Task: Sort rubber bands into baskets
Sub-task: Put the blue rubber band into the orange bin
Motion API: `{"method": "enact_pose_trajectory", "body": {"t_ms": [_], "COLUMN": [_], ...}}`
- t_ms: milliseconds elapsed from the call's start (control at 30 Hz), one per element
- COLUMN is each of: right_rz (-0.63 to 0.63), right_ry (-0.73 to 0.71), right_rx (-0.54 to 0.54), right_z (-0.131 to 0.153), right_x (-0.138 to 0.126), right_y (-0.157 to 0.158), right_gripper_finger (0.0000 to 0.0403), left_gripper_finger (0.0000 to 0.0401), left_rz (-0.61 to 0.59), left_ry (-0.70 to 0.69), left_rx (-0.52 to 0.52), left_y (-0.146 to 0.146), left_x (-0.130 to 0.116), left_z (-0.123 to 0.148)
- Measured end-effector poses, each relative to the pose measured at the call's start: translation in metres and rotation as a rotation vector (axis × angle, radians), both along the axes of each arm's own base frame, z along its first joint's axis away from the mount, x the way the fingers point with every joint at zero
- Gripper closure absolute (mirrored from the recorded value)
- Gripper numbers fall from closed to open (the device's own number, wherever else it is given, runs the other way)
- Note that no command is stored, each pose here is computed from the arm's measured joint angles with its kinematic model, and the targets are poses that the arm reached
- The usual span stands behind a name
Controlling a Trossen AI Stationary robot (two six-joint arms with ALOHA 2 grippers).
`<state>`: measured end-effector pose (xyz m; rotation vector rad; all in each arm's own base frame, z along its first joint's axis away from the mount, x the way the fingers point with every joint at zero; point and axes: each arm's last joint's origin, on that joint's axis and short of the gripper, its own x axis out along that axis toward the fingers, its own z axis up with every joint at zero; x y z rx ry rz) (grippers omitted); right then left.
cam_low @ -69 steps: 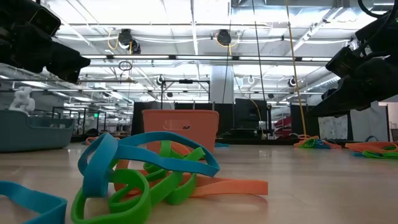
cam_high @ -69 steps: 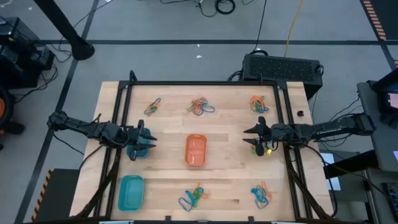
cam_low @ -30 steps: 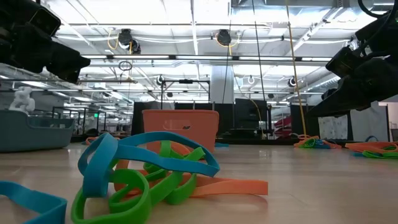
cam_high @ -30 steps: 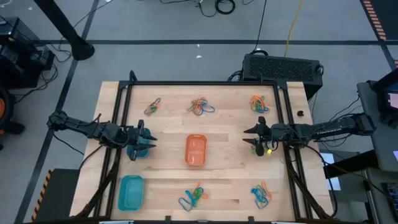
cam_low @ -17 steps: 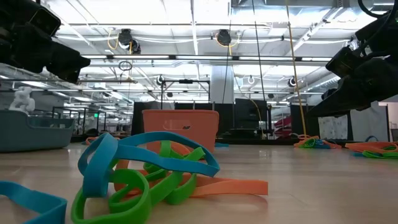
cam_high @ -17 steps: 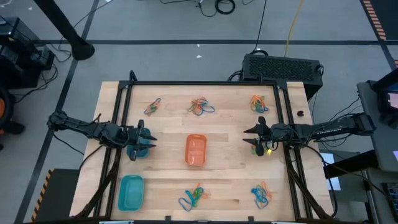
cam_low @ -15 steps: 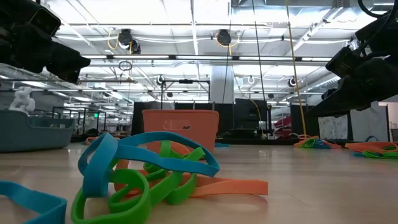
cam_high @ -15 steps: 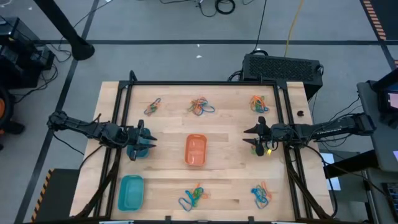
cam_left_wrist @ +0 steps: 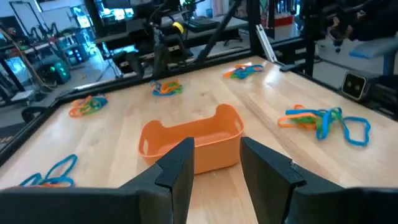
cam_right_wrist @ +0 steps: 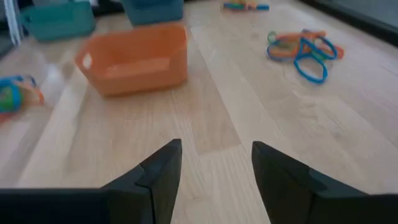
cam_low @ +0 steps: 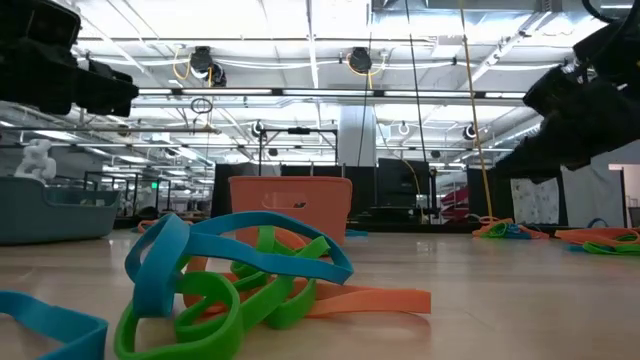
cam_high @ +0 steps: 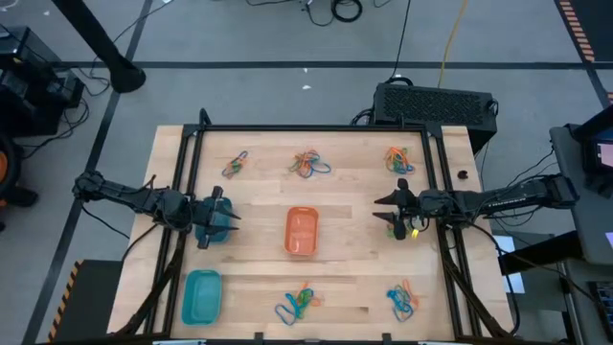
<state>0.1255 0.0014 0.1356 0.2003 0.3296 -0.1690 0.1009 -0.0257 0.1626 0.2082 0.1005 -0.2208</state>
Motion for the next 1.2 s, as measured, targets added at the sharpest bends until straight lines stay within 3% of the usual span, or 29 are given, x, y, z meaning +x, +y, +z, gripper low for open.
{"method": "enact_pose_trajectory", "body": {"t_ms": [100, 333, 533, 633, 800, 1033, 1200], "right_rz": [-0.011, 0.004, -0.021, -0.068, -0.073, -0.07, -0.05], "right_ry": [-0.109, -0.352, -0.396, -0.385, -0.302, -0.126, 0.019], "right_rx": [0.041, -0.014, -0.073, -0.062, -0.046, -0.031, -0.084], "right_z": [0.01, 0.034, 0.052, 0.063, 0.083, 0.11, 0.124], "right_x": [0.003, 0.006, 0.01, 0.017, 0.037, 0.075, 0.103], "right_y": [0.0, 0.0, 0.0, -0.001, 0.0, 0.002, 0.003], "right_gripper_finger": [0.0216, 0.0216, 0.0216, 0.0216, 0.0216, 0.0216, 0.0216], "left_gripper_finger": [0.0263, 0.0263, 0.0263, 0.0263, 0.0263, 0.0263, 0.0263], "left_rz": [0.007, 0.038, 0.025, 0.14, 0.445, 0.332, 0.474], "left_ry": [-0.003, -0.1, -0.266, -0.288, -0.301, -0.325, -0.153], "left_rx": [-0.058, -0.28, -0.404, -0.511, -0.519, -0.453, -0.36], "left_y": [0.0, 0.001, 0.002, 0.005, 0.013, 0.009, 0.007], "left_x": [0.0, 0.001, -0.001, -0.001, 0.0, 0.005, 0.024], "left_z": [0.001, 0.015, 0.033, 0.035, 0.03, 0.046, 0.062]}}
